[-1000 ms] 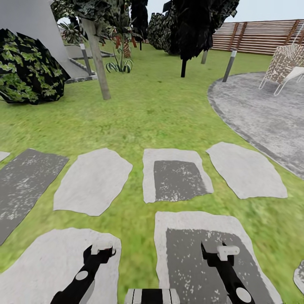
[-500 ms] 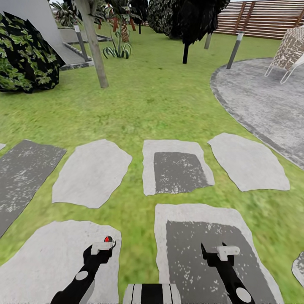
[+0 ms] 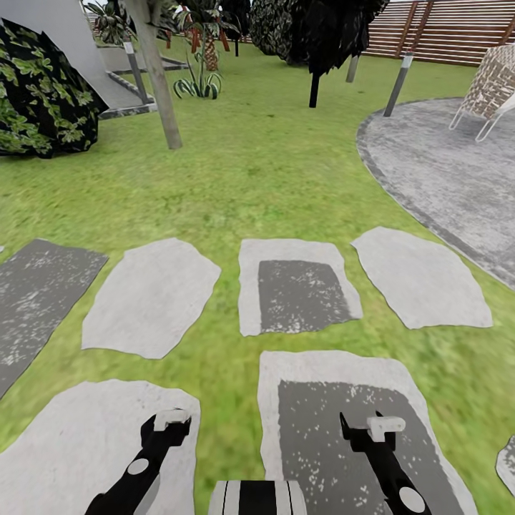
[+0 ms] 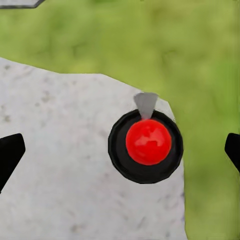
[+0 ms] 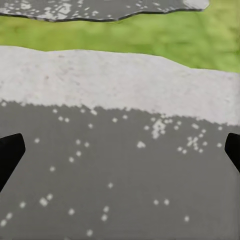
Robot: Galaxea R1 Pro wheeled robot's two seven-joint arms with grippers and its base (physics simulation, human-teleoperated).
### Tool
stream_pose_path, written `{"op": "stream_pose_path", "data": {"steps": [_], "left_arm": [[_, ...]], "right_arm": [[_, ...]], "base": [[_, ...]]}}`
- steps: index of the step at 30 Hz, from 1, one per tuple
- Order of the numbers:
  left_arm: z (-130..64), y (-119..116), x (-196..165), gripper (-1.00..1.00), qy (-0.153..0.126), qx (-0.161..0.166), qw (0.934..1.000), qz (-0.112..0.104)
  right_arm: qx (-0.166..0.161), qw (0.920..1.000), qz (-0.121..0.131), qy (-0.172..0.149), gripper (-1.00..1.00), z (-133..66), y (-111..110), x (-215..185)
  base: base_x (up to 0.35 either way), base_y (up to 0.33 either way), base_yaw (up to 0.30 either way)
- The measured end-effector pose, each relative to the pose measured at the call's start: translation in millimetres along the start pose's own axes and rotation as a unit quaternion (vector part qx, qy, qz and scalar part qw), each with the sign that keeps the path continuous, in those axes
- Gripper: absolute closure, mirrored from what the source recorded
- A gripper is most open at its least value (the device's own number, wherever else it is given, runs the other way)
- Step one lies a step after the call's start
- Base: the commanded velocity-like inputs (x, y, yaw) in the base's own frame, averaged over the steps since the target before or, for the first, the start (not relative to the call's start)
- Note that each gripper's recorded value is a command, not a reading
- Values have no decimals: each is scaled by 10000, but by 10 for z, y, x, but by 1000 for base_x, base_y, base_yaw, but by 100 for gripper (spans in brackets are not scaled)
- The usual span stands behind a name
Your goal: In the garden, pick up the pesticide atomizer on the floor and spray pesticide onto both trees until each tree trunk is fully covered.
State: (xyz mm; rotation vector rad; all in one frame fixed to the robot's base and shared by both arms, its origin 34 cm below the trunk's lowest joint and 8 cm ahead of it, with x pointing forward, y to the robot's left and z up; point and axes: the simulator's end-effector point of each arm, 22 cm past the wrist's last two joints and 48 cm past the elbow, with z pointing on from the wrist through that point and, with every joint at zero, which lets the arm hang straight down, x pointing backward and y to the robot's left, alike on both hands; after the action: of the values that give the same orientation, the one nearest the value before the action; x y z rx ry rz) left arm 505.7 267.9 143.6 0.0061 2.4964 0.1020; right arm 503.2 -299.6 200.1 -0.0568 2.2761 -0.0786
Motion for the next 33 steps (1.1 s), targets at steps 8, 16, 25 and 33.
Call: {"op": "stream_pose_path", "data": {"steps": [8,16,25,33], "left_arm": [[0,-8,-8,-100,-9,5,10000,-4],[1,-7,-10,-100,-11,5,10000,0],[3,4,-9,-100,-8,-6,10000,-12],[27,3,106,-100,95,-8,10000,-10]], "right_arm": [[0,10000,0,0,-100,0,0,0],[0,10000,0,-1,-100,1,0,-1],[-8,10000,0,-11,-100,3,4,-10],[-16,10000,-4,78,-100,14,12,86]], "base": [[102,-68,0],[5,-3,0],[0,0,10],[0,0,27]]}}
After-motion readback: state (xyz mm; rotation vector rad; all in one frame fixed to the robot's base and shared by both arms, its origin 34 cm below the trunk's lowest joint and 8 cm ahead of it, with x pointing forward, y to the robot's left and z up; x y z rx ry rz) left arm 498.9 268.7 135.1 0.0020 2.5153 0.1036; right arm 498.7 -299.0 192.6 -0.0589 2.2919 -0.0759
